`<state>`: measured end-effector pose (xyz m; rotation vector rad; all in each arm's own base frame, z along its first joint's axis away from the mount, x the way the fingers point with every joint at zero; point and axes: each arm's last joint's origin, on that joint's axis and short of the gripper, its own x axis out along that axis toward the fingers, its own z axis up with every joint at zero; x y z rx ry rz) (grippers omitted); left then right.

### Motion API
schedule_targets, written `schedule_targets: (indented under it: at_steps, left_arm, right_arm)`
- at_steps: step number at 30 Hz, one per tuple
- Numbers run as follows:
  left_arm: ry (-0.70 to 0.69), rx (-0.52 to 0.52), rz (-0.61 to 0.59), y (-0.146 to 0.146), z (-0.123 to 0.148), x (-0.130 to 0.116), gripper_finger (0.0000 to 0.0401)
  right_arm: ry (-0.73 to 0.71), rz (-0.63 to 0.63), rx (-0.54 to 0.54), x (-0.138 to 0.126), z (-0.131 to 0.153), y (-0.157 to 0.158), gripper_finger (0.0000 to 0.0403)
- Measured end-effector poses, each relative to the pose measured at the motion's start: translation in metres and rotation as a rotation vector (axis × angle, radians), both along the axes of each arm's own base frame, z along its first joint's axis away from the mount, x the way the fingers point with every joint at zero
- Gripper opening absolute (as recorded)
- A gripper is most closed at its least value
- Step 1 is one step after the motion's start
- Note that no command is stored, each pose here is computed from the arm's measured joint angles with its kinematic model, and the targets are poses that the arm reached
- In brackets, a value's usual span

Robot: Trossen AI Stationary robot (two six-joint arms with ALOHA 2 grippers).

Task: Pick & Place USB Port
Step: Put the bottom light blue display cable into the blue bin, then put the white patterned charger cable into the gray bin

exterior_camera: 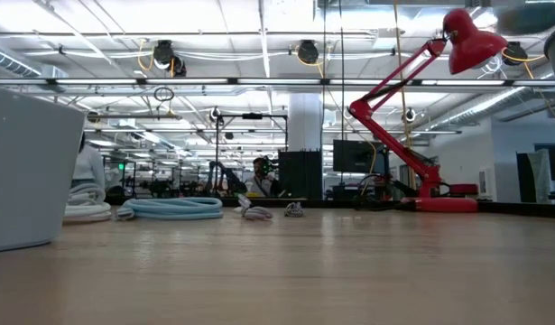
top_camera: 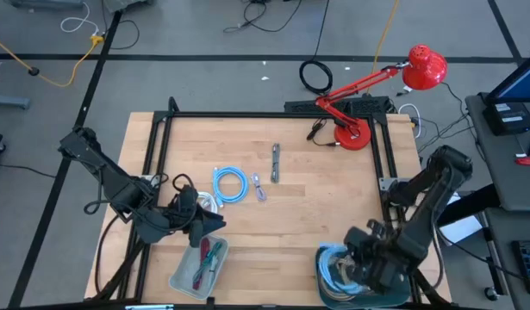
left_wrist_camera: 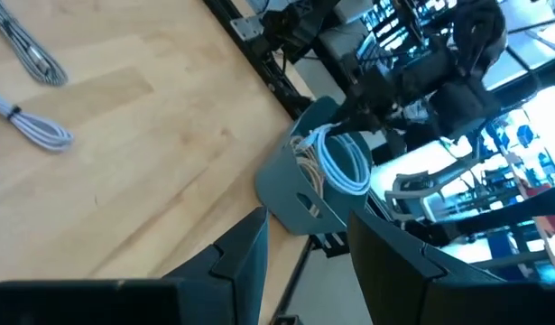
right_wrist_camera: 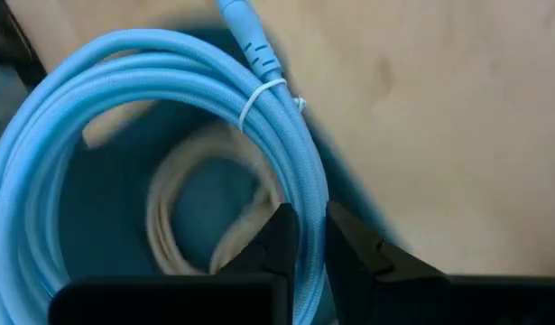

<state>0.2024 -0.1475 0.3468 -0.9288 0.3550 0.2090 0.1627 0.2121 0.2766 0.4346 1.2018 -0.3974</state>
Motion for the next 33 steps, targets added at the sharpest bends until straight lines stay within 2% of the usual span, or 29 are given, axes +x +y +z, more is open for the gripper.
schedule_targets:
  at_steps: [6, 9, 11, 15, 24, 33]
  left_arm:
    - [0.010, -0.028, -0.020, -0.001, 0.000, 0.000, 0.0154]
    - [0.011, -0.027, -0.015, 0.001, 0.000, 0.001, 0.0154]
    - [0.015, -0.028, -0.012, 0.003, -0.001, 0.003, 0.0154]
    - [0.029, -0.042, -0.021, 0.007, -0.001, 0.006, 0.0154]
    - [0.041, -0.031, -0.024, 0.015, -0.001, 0.012, 0.0154]
    - [0.042, -0.010, -0.027, 0.016, -0.002, 0.012, 0.0154]
  right_arm:
    - [0.074, -0.010, -0.028, -0.012, -0.024, 0.027, 0.0026]
    - [0.091, -0.020, -0.056, -0.011, -0.035, 0.031, 0.0026]
    - [0.076, -0.018, -0.027, -0.006, -0.039, 0.034, 0.0027]
    - [0.045, 0.015, 0.047, 0.000, -0.041, 0.040, 0.0053]
    - [0.026, 0.001, 0.088, -0.002, -0.031, 0.037, 0.0126]
    - [0.006, -0.028, 0.075, -0.002, -0.019, 0.023, 0.0164]
